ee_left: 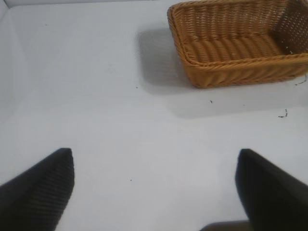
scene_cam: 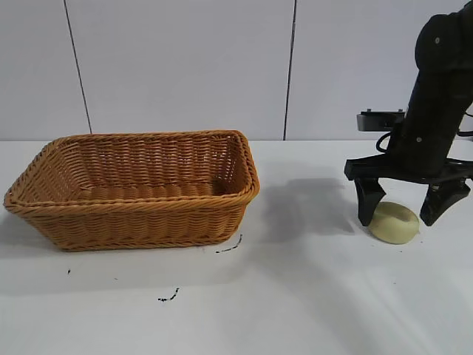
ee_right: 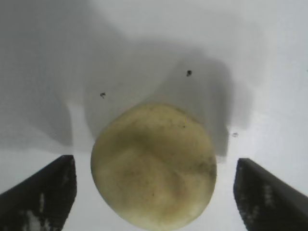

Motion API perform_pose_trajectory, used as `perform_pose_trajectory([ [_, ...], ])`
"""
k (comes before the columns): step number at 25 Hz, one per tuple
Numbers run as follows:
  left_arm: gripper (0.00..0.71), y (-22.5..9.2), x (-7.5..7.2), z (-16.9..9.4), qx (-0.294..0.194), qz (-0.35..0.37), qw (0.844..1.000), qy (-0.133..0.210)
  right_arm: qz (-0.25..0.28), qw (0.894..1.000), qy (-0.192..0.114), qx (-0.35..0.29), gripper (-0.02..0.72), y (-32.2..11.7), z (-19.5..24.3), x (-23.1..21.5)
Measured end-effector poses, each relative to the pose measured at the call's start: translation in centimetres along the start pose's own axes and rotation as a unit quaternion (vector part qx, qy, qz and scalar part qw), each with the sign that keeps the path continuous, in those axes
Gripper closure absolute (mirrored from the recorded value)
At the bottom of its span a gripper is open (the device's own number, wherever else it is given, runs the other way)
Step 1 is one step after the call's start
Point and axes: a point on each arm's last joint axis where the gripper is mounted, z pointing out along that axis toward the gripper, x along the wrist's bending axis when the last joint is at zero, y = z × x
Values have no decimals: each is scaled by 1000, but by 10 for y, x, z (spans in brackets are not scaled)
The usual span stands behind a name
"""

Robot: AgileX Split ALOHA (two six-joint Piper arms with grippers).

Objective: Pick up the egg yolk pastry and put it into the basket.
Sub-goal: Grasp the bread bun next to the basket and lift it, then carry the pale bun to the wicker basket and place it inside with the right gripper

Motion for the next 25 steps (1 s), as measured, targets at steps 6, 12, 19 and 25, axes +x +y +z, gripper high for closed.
perform_pose_trajectory([
  [6, 17, 0, 0, 0, 0, 0, 1000, 0, 0, 1000, 0, 0, 559, 0, 0, 0],
  [12, 17, 0, 0, 0, 0, 0, 1000, 0, -4, 1000, -1, -7, 563, 11, -40, 1],
  [19, 17, 0, 0, 0, 0, 0, 1000, 0, -5, 998, 11, -60, 563, 44, -127, 6],
  [25, 17, 0, 0, 0, 0, 0, 1000, 0, -24, 994, 22, -103, 563, 58, -167, 22],
])
